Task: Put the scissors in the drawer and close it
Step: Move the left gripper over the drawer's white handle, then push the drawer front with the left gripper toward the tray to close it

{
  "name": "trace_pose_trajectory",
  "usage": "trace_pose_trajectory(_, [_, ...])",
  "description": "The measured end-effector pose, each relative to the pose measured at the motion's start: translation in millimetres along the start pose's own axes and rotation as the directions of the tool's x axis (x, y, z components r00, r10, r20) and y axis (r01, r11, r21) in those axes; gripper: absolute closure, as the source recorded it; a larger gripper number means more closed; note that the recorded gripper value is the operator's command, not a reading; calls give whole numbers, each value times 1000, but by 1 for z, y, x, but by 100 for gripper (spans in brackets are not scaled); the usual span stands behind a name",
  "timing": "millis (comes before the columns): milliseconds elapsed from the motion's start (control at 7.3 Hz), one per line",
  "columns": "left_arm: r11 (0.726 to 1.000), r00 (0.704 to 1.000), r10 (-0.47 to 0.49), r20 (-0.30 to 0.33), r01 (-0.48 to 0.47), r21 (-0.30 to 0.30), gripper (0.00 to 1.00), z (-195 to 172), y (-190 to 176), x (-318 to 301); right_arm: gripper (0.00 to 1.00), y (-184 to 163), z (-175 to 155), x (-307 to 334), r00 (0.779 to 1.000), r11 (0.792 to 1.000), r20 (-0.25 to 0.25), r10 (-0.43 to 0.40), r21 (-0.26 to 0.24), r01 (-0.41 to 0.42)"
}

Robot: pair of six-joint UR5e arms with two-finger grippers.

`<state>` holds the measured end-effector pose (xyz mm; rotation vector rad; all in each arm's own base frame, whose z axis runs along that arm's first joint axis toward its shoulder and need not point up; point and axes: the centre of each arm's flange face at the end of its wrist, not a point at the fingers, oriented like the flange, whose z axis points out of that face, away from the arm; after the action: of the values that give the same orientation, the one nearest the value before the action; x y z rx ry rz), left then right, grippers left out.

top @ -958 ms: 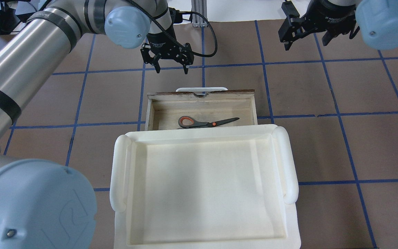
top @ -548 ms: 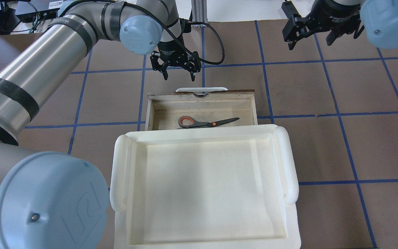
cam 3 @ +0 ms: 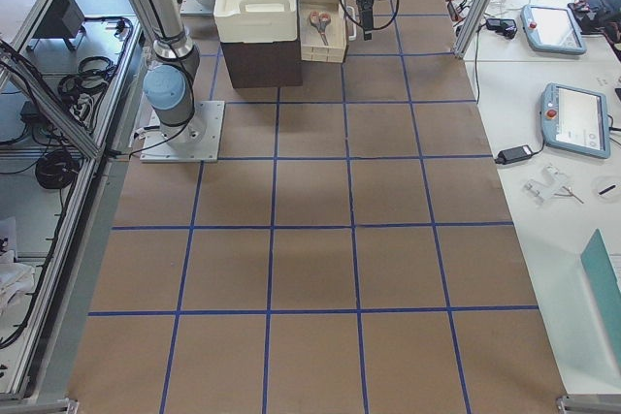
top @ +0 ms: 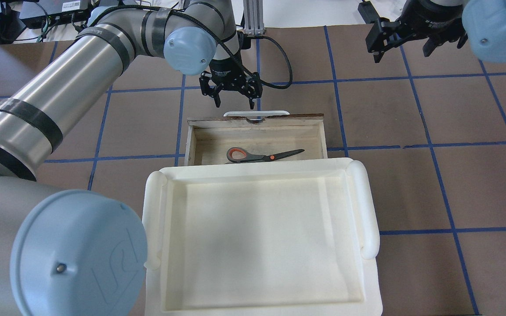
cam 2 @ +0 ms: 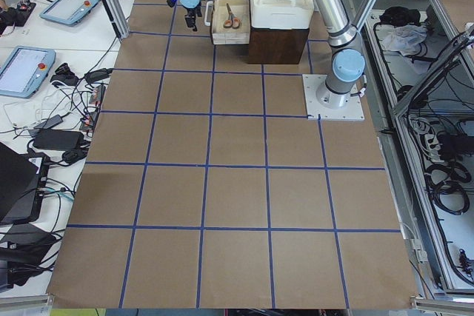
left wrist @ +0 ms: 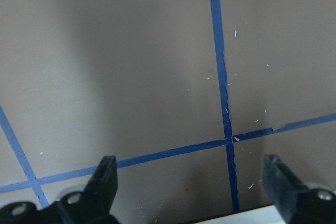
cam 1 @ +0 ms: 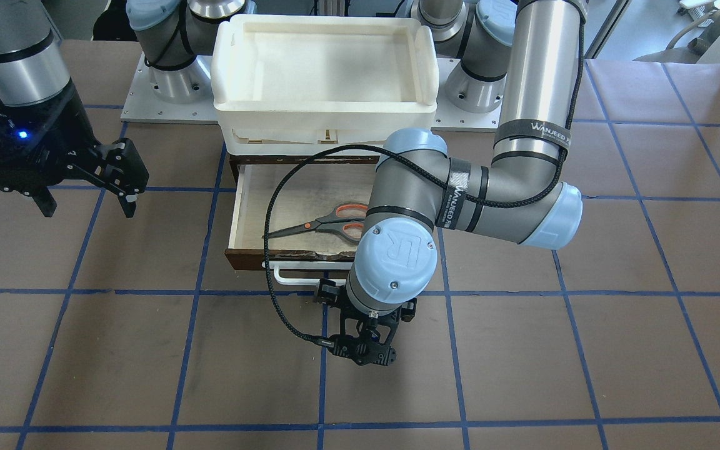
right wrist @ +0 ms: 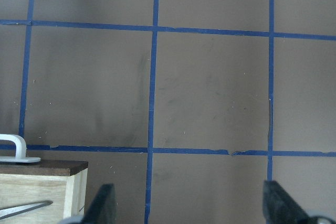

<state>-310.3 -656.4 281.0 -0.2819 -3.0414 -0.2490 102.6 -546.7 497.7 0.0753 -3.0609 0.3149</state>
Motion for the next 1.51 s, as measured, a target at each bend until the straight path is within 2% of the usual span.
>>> trace_pose_trajectory(1232, [996, 1000, 13, 15, -11, -88, 0, 5, 22, 12, 0, 0, 2, 4, 1000, 1000, -2, 6, -3, -6])
trace_pose_trajectory(1506, [994, 1000, 13, 17, -11, -112, 0, 1, 31, 13, 0, 0, 2, 7, 1000, 1000, -17, 6, -4, -6])
